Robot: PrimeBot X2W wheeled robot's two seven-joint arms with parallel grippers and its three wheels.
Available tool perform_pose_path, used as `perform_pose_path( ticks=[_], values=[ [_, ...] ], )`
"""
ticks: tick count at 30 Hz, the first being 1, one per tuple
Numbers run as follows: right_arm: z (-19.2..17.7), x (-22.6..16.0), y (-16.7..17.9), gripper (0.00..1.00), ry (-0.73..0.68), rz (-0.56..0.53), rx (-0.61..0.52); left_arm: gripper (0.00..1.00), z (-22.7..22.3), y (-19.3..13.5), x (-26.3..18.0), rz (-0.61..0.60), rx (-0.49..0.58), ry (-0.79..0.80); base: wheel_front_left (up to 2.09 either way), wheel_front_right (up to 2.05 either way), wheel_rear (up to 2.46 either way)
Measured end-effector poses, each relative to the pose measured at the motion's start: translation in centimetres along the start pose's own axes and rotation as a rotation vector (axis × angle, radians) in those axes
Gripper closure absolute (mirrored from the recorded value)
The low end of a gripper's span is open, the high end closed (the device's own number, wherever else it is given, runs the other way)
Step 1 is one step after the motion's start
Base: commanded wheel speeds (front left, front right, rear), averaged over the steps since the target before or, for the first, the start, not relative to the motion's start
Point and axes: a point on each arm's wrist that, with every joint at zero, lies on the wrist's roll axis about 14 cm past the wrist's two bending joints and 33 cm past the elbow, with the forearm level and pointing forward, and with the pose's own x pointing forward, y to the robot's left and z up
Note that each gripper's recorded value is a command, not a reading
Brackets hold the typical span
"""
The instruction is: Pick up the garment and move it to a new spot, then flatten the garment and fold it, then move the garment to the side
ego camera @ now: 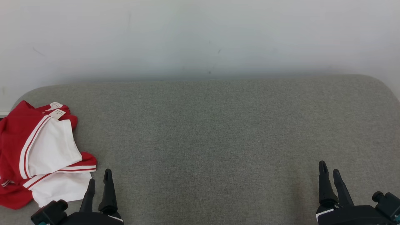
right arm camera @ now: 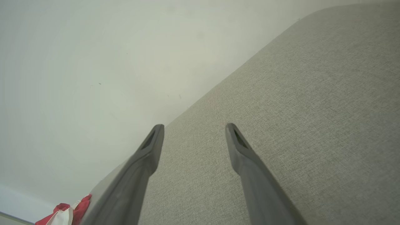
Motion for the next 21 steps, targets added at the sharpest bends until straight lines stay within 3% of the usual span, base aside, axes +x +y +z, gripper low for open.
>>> perform_pose_path(
  ticks=[21],
  values=[
    [0.26,-0.09,0.63,0.0,-0.023,0.04,-0.28,0.0,0.0,-0.9,-0.04,-0.04,0.304,-0.024,0.0,0.0,0.0]
  ],
)
